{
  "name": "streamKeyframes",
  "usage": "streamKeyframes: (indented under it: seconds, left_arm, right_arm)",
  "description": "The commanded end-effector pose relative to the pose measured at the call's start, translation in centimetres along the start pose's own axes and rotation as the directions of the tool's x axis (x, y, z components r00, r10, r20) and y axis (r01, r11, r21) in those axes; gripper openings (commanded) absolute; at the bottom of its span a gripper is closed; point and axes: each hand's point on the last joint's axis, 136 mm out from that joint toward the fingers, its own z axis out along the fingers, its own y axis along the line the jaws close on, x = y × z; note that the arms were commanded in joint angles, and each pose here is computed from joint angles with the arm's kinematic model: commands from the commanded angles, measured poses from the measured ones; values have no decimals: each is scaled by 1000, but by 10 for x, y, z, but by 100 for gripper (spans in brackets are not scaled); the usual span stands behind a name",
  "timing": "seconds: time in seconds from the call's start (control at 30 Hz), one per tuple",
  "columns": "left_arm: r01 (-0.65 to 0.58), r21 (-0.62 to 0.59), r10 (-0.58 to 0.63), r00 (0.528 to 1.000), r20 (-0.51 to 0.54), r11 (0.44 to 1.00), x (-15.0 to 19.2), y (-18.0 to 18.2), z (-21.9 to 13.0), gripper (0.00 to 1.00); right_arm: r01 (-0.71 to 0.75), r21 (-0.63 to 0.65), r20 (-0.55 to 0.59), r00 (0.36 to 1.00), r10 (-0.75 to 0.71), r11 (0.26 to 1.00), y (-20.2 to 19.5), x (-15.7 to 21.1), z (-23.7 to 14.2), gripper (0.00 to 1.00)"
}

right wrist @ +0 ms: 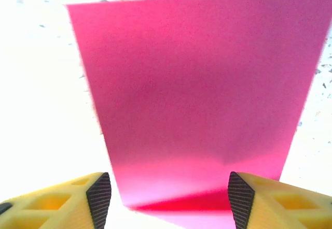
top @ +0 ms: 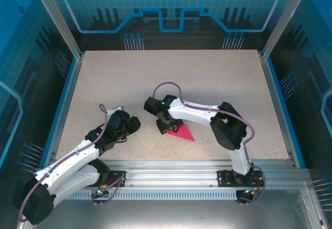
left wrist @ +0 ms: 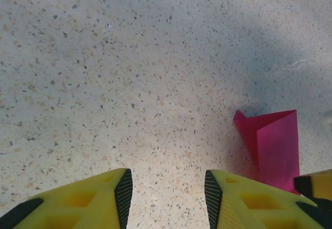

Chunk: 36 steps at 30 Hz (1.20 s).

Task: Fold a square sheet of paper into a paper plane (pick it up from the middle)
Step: Turn over the paper at the center of the table, then fold the wing for the fifth time at the center of the table.

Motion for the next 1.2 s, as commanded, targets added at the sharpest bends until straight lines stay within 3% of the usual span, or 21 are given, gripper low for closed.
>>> streamKeyframes:
  seconds: [0.0, 0.17, 0.3, 0.37, 0.53, 0.67, 0.87, 1.17]
  left_arm:
    - [-6, 17, 6, 1000, -14, 1000, -1, -5, -1, 46]
    - [-16, 58, 17, 1000, -25, 998, -2, -17, 0, 56]
    - [-6, 97, 10, 999, -44, 995, -3, -30, -2, 73]
    - [21, 132, -15, 999, -43, 991, -8, -41, -7, 86]
    - [22, 201, -26, 1000, 16, 979, -30, -63, -31, 98]
    - [37, 221, -51, 997, 58, 975, -43, -73, -38, 98]
    - [50, 119, -56, 997, 51, 992, -55, -77, -32, 98]
    - [4, 135, -11, 999, 52, 991, -67, -99, -28, 98]
  right_arm:
    - [-39, -163, 69, 996, 51, 986, 6, -14, -18, 66]
    - [-68, -214, 99, 991, 91, 974, -8, -20, -28, 67]
    - [-104, -170, 118, 985, 125, 980, -30, -14, -22, 67]
    - [-143, -176, 117, 979, 165, 974, -39, -8, -17, 67]
    - [-193, -152, 132, 968, 214, 969, -54, 4, -16, 67]
    - [-224, -140, 126, 962, 242, 964, -57, 10, -5, 68]
    - [-238, -140, 78, 965, 250, 961, -49, 10, 15, 68]
    - [-202, -126, 88, 973, 214, 971, -46, -1, 6, 68]
